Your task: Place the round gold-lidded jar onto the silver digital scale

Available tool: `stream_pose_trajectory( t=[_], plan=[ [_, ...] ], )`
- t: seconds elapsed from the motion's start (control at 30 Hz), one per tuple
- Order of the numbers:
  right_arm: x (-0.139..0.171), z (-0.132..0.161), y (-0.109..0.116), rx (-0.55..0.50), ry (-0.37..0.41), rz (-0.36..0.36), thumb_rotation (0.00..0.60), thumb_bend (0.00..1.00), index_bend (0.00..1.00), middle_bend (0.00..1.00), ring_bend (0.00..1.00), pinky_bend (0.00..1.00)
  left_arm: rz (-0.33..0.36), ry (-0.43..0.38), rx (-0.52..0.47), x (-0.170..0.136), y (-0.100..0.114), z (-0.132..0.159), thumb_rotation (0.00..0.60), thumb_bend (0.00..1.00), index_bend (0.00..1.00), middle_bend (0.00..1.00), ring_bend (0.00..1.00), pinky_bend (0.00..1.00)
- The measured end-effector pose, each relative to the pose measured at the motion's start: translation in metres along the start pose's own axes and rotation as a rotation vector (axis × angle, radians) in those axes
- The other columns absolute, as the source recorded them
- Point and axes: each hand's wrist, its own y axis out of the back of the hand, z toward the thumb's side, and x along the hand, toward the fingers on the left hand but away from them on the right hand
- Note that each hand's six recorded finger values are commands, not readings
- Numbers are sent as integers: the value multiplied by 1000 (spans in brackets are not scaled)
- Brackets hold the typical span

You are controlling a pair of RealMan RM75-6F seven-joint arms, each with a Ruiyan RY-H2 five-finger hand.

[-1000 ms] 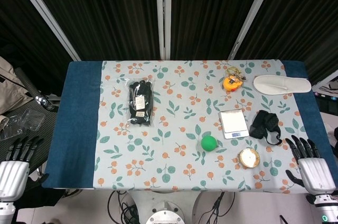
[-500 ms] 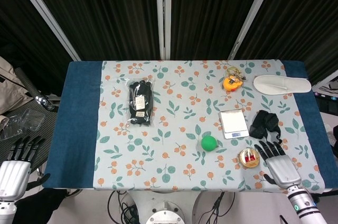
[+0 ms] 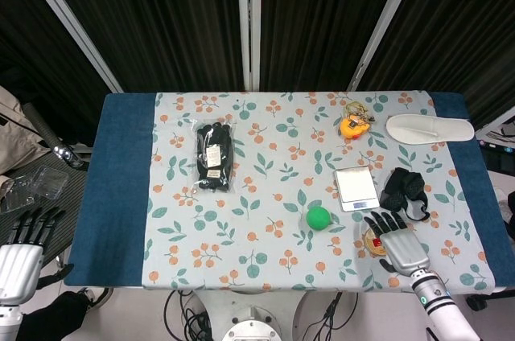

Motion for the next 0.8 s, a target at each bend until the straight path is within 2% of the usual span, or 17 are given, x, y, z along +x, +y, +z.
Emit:
stream_pose_trajectory(
  t=[0.1, 0.17, 0.27, 0.4, 0.5, 0.6, 0.8],
  plan=[
    [-4, 4, -2, 13, 5, 2, 600, 226, 31, 129, 115, 72, 2, 5, -2, -1, 0, -2, 600, 49, 113, 85, 0, 24],
    [-6, 6, -2, 19, 5, -5, 600, 244, 129, 207, 199, 174, 2, 9, -3, -2, 0, -3, 600, 49, 113, 85, 0, 25],
    [-6, 7, -1, 28, -1, -19, 600, 280, 328, 357, 337, 325, -2, 11, -4, -3, -1, -5, 600, 49, 113, 85, 0, 24],
    [-5, 6, -3, 39, -6, -22, 600, 309, 459, 469, 441, 377, -3, 9, -5, -3, -2, -5, 600, 49, 113, 85, 0, 26],
    [-4, 6, 2, 27, -3, -42, 600, 310, 471, 474, 447, 376, -2, 7, -5, -3, -2, -4, 600, 49, 113, 85, 0, 27],
    [-3, 6, 16, 11, 5, -102, 600, 310, 472, 468, 447, 367, -4, 7, -4, -3, -2, -4, 600, 49, 113, 85, 0, 27],
    [-14, 6, 60, 31, 17, -250, 600, 303, 474, 461, 446, 346, 4, -4, -2, -2, -1, -1, 600, 49, 113, 85, 0, 25]
  ],
)
